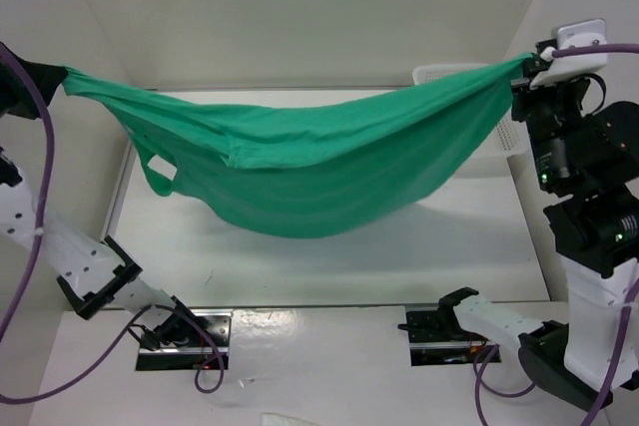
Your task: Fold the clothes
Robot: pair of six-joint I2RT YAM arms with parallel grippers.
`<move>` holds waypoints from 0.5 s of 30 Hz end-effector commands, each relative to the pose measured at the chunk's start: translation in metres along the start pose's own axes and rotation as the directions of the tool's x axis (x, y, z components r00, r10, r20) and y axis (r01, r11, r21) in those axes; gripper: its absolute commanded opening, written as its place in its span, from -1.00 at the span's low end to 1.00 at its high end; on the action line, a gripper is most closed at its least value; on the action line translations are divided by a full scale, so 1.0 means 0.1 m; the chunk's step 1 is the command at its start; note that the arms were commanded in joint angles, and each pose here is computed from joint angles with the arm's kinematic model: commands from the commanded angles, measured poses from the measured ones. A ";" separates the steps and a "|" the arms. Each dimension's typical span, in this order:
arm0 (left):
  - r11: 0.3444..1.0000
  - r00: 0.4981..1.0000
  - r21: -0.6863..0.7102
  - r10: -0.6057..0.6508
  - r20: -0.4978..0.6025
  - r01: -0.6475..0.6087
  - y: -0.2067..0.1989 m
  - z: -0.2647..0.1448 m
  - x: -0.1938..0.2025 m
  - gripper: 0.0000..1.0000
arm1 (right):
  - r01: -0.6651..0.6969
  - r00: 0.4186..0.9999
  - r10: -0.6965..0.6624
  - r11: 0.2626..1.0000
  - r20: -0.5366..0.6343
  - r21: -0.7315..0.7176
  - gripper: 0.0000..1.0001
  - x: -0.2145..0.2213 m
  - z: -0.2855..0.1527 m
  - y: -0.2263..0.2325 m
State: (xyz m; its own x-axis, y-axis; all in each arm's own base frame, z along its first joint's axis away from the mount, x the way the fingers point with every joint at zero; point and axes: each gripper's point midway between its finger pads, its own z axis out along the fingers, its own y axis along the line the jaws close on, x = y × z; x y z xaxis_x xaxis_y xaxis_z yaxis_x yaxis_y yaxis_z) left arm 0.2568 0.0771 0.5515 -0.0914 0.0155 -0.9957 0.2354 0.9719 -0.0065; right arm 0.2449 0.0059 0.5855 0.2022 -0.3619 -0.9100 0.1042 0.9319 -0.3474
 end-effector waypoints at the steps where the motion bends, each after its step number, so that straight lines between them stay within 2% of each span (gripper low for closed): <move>1: 0.997 0.995 0.027 0.077 0.057 -0.079 -0.40 -0.17 -0.20 -1.00 | -0.075 0.992 0.071 0.997 0.104 0.033 -1.00 -0.30 -0.22 -0.22; 7: 0.996 0.992 0.013 0.089 0.088 -0.090 -0.49 -0.21 -0.32 -1.00 | -0.124 0.976 0.117 0.992 0.183 0.027 -1.00 -0.55 -0.39 -0.35; 11: 0.995 0.989 0.001 0.101 0.106 -0.102 -0.47 -0.21 -0.39 -1.00 | -0.111 0.979 0.105 0.994 0.174 0.025 -1.00 -0.56 -0.21 -0.28; 15: 0.999 0.994 0.007 0.053 0.095 -0.054 -0.26 -0.11 -0.35 -1.00 | -0.095 0.985 0.089 0.995 0.147 0.038 -1.00 -0.51 0.02 -0.21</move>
State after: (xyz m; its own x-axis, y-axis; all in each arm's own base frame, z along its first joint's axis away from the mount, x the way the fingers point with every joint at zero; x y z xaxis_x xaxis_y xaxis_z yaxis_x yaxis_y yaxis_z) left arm 0.2307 0.0375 0.5851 0.0124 0.0742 -0.9972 0.2481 0.9658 0.0750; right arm 0.2077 -0.0016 0.6318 0.3448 -0.2759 -0.8972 0.1024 0.9612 -0.2562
